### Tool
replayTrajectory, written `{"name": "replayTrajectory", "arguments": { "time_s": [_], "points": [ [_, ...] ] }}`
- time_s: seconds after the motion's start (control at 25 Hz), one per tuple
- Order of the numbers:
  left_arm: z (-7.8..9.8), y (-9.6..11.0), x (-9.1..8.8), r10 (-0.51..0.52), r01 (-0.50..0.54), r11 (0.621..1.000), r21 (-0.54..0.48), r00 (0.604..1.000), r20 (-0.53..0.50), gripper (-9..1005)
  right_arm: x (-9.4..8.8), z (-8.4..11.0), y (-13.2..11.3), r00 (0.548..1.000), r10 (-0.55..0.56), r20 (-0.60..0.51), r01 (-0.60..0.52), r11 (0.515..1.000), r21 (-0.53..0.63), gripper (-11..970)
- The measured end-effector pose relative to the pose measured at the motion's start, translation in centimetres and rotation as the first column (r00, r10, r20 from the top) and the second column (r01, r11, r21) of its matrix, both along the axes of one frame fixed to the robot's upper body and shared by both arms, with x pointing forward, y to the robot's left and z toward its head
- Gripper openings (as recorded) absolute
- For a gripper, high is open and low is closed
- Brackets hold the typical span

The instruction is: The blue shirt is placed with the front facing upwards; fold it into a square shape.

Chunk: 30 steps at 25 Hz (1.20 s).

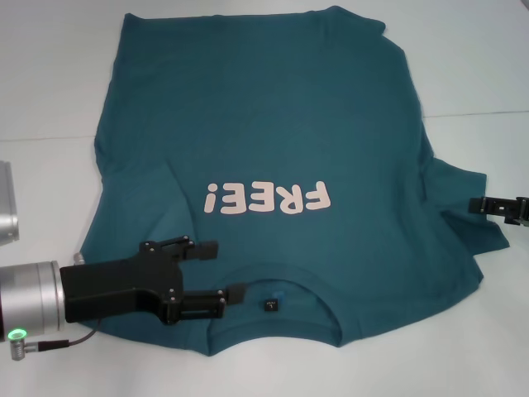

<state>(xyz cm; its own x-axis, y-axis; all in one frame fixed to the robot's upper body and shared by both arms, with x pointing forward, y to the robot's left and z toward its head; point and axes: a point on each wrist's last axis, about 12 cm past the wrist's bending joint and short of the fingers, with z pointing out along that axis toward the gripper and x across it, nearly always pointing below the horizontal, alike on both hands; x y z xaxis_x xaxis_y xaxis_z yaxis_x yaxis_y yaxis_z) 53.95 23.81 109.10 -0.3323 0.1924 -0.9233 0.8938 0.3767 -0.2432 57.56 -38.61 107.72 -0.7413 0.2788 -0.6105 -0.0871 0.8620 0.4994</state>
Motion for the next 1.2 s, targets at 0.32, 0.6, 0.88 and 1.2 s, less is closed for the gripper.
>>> {"name": "replayTrajectory", "arguments": {
  "time_s": [0.32, 0.6, 0.88, 1.2],
  "points": [
    [-0.1, 0.1, 0.2, 0.018, -0.018, 1.0, 0.01, 1.0, -0.002, 870, 0.8, -0.3, 0.9, 1.0, -0.006, 0.005, 0.006, 1.0, -0.018, 928],
    [-0.1, 0.2, 0.3, 0.026, -0.026, 1.0, 0.014, 1.0, -0.003, 869, 1.8, -0.5, 2.3, 1.0, 0.018, -0.004, -0.018, 1.0, -0.026, 909],
    [-0.2, 0.3, 0.4, 0.037, -0.037, 0.999, 0.02, 0.999, -0.001, 869, 2.0, -0.2, 2.4, 1.0, 0.015, -0.002, -0.015, 1.0, -0.016, 640],
    [-0.2, 0.3, 0.4, 0.038, -0.038, 0.999, 0.02, 0.999, -0.001, 868, 1.9, -0.2, 2.0, 1.0, -0.001, -0.002, 0.001, 1.0, -0.014, 296]
  ]
}}
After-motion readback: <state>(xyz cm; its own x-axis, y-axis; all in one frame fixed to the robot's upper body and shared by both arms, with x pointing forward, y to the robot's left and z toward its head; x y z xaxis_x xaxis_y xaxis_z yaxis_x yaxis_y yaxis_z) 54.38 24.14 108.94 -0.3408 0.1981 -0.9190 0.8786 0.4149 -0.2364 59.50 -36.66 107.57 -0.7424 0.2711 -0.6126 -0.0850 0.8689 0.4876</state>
